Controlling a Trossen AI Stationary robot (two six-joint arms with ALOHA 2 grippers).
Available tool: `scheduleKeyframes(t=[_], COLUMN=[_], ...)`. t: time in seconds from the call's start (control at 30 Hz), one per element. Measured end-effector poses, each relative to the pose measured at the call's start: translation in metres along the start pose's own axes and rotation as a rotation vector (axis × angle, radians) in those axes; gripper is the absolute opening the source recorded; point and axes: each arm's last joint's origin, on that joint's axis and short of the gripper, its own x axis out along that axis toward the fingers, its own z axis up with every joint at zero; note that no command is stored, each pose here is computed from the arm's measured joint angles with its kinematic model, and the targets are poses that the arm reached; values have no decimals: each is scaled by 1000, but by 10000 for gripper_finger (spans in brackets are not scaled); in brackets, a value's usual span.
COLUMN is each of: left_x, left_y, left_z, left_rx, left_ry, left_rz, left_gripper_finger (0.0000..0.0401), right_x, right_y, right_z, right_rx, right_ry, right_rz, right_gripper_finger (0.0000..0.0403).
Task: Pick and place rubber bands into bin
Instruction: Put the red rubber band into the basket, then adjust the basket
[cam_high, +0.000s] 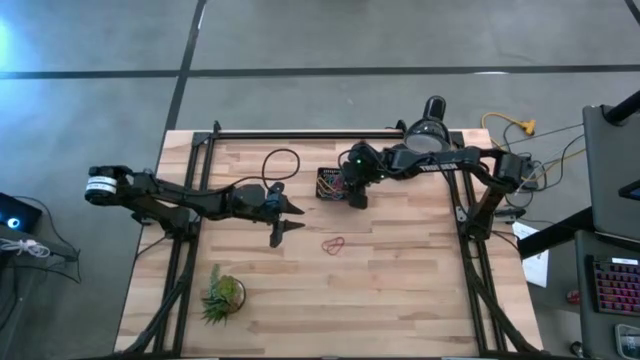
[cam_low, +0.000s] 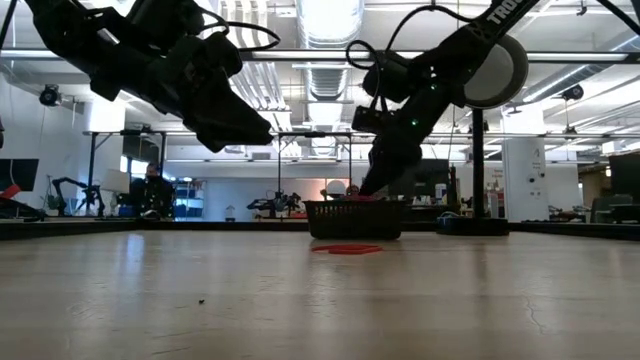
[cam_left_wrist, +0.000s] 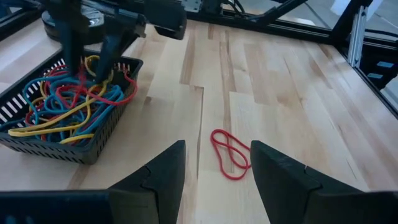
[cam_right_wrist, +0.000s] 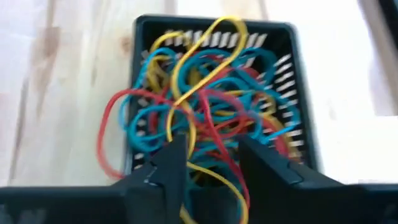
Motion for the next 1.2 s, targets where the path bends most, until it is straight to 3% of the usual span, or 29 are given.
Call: scheduleKeyframes(t=[0.17,0.33,0.47,0.67,0.9,1.2], left_x=[0,0,3,14,26,26], left_y=[0,0,1,3,5,4], left_z=[0,0,-3,-14,-23,-18], left_rx=[0,0,-1,-3,-7,-4], left_ry=[0,1,20,59,86,60], left_rz=[0,-1,2,8,10,3], left_gripper_finger=[165,165,165,165,165,165], right_x=[-8,-22,-30,-21,-13,-9], right_y=[-4,-5,-4,21,41,45], right_z=[13,27,27,17,12,11], right_rx=[-14,-36,-43,-121,-198,-221], right_ry=[-14,-59,-10,16,50,41], right_rz=[-52,-65,-46,92,87,61], right_gripper_finger=[170,180,175,165,147,127])
